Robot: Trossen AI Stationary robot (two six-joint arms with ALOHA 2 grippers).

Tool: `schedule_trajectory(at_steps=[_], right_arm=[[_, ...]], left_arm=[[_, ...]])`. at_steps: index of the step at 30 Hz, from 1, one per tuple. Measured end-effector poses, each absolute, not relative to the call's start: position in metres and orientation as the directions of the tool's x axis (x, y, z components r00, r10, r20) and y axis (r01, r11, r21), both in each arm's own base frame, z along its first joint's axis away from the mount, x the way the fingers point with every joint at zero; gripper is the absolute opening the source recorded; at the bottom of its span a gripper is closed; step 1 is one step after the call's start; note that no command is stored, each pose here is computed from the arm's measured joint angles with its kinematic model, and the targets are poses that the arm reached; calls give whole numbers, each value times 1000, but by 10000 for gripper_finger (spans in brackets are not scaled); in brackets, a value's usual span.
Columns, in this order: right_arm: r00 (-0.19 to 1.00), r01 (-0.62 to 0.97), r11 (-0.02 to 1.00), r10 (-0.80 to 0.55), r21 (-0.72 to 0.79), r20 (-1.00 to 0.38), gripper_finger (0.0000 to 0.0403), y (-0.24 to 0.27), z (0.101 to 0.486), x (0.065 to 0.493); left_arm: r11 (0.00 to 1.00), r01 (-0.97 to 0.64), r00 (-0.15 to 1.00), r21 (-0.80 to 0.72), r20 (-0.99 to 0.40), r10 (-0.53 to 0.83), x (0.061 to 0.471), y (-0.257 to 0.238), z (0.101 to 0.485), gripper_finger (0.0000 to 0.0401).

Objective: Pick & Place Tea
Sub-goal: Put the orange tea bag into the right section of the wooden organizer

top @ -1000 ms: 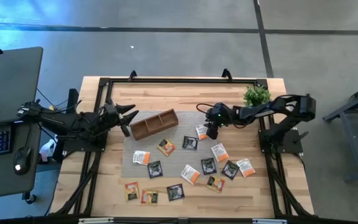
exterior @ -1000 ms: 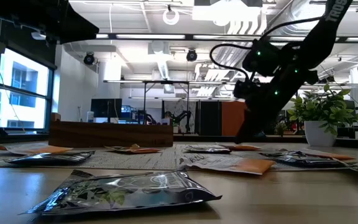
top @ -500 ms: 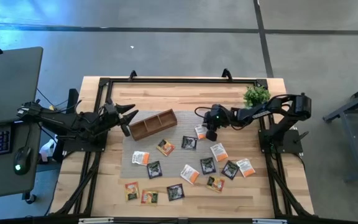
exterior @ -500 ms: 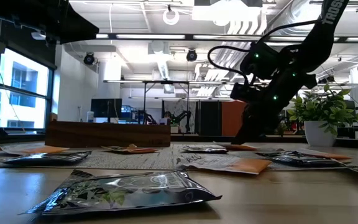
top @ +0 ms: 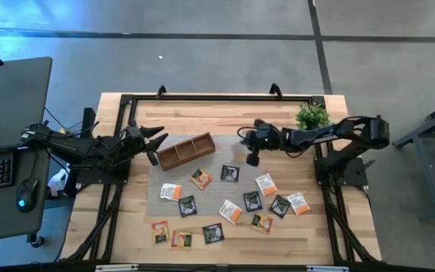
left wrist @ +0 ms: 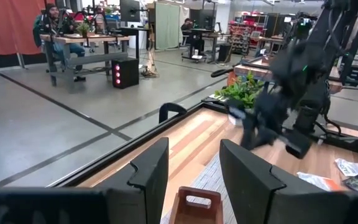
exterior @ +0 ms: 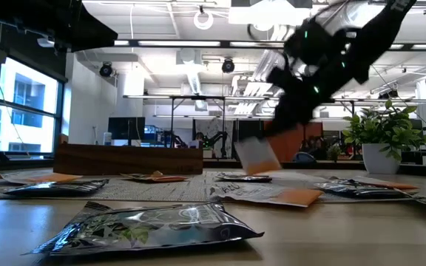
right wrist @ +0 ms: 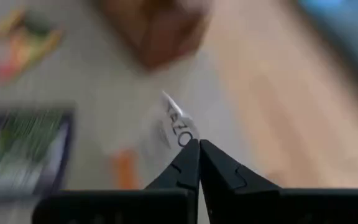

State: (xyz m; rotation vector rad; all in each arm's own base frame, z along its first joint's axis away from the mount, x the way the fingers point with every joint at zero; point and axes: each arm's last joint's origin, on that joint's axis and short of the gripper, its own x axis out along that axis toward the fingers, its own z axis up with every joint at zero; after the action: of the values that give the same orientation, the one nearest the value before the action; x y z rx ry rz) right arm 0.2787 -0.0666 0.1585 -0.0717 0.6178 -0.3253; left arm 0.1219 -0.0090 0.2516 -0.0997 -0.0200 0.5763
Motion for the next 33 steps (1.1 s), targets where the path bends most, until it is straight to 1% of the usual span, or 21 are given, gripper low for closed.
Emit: schedule_trajectory(at_steps=[3, 5, 7, 9, 12, 13, 17, 20, 23, 25, 30, 33], right_arm=[[809, 339, 910, -411, -238, -419, 3, -61, 177, 293], [853, 374, 889, -441, -263, -279, 3, -57, 193, 307], [884, 361, 886, -425, -291, -196, 4, -54, 201, 318], [916, 292, 898, -361, -329, -173, 2, -52, 205, 332], [934, 229, 900, -311, -370, -179, 2, -54, 205, 355], [935, 224, 894, -310, -387, -174, 2, -55, 206, 363], [910, 170, 860, -324, -480, -258, 1, -63, 193, 394], [887, 158, 845, -349, -510, -302, 1, -72, 184, 412], [834, 191, 824, -423, -534, -353, 1, -81, 177, 420], [806, 182, 820, -440, -543, -395, 1, -82, 174, 420], [836, 131, 848, -374, -514, -403, 1, -83, 174, 421], [853, 76, 870, -310, -487, -420, 1, -84, 173, 420]], left_arm=[[833, -542, 838, -108, -1, 545, 122, -9, 253, 143], [834, -541, 839, -109, 0, 545, 122, -9, 253, 143], [833, -542, 838, -109, 0, 545, 122, -9, 253, 143], [834, -541, 839, -110, 0, 545, 122, -9, 253, 143], [834, -541, 839, -111, 1, 544, 122, -9, 253, 143], [834, -541, 839, -110, 1, 544, 122, -9, 253, 143], [834, -541, 839, -110, 0, 544, 122, -9, 253, 143], [834, -541, 839, -108, -1, 544, 122, -9, 253, 143], [835, -540, 840, -105, -4, 543, 122, -9, 252, 143], [836, -539, 841, -104, -5, 542, 122, -9, 252, 143], [836, -539, 841, -101, -8, 541, 122, -9, 252, 143], [836, -539, 841, -101, -8, 541, 122, -9, 252, 143]])
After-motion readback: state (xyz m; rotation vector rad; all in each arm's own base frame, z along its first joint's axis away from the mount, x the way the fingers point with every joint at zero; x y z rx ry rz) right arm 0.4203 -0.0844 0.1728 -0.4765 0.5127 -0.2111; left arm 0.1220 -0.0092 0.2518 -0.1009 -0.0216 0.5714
